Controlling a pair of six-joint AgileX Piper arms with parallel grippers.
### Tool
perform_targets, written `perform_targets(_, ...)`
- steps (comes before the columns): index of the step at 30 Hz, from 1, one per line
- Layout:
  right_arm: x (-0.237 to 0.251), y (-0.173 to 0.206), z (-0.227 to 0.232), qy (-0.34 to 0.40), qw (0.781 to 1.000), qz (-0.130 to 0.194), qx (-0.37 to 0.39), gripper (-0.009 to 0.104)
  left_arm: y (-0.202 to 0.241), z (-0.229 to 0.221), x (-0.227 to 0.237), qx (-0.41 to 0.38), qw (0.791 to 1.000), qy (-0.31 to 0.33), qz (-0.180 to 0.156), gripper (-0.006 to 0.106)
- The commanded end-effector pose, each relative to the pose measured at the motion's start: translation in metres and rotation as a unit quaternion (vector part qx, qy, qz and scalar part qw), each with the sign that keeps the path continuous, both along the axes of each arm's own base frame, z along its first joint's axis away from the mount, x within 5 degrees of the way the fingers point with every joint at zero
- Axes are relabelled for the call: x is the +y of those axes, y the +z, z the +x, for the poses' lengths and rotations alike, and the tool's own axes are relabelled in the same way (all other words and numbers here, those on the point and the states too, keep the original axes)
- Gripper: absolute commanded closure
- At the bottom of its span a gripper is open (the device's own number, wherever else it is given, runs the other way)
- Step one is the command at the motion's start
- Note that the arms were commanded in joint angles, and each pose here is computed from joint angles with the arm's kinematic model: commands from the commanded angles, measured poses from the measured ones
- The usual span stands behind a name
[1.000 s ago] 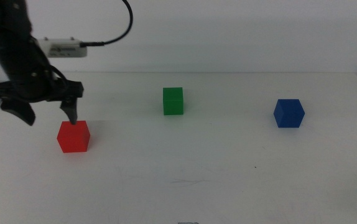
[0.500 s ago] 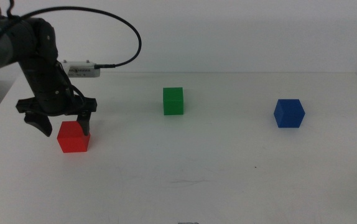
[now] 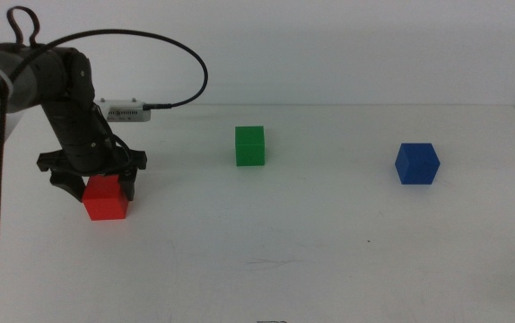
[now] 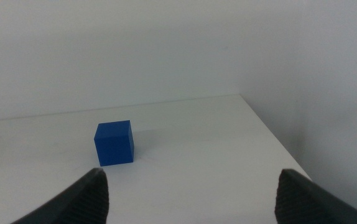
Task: Stack red cubes first, then green, then blue cubes in a specific spot.
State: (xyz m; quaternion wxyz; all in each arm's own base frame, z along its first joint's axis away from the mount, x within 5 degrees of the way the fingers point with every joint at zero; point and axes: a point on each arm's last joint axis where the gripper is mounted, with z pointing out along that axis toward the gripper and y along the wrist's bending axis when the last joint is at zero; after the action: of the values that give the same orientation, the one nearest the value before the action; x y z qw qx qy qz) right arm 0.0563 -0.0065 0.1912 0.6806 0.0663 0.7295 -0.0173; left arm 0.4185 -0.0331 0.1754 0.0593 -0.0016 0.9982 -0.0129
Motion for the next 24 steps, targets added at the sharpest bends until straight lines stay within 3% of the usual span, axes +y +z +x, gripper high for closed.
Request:
perform_targets(1, 0.0, 0.013, -0.001, -0.004, 0.999, -0.016, -0.049, 0.015, 0.028, 0.002, -0.003, -0.044, 0.999, 0.004, -0.009, 0.028)
perform_targets(5, 0.0, 0.013, -0.001, -0.004, 0.999, -0.016, -0.049, 0.015, 0.027, 0.002, -0.005, -0.039, 0.999, 0.008, -0.019, 0.053)
perform_targets(11, 0.0, 0.013, -0.001, -0.004, 0.999, -0.016, -0.049, 0.015, 0.049, -0.01, -0.011, -0.024, 0.998, 0.019, -0.063, 0.081)
perform_targets(16, 0.0, 0.013, -0.001, -0.004, 0.999, -0.016, -0.049, 0.015, 0.073, -0.027, -0.033, -0.016, 0.997, 0.045, -0.058, 0.09)
perform_targets(18, 0.0, 0.013, -0.001, -0.004, 0.999, -0.016, -0.049, 0.015, 0.079, -0.033, -0.049, -0.018, 0.998, 0.044, -0.048, 0.091)
perform_targets(24, 0.0, 0.013, -0.001, -0.004, 0.999, -0.016, -0.049, 0.015, 0.079, -0.052, -0.114, -0.013, 0.998, 0.022, -0.06, 0.091)
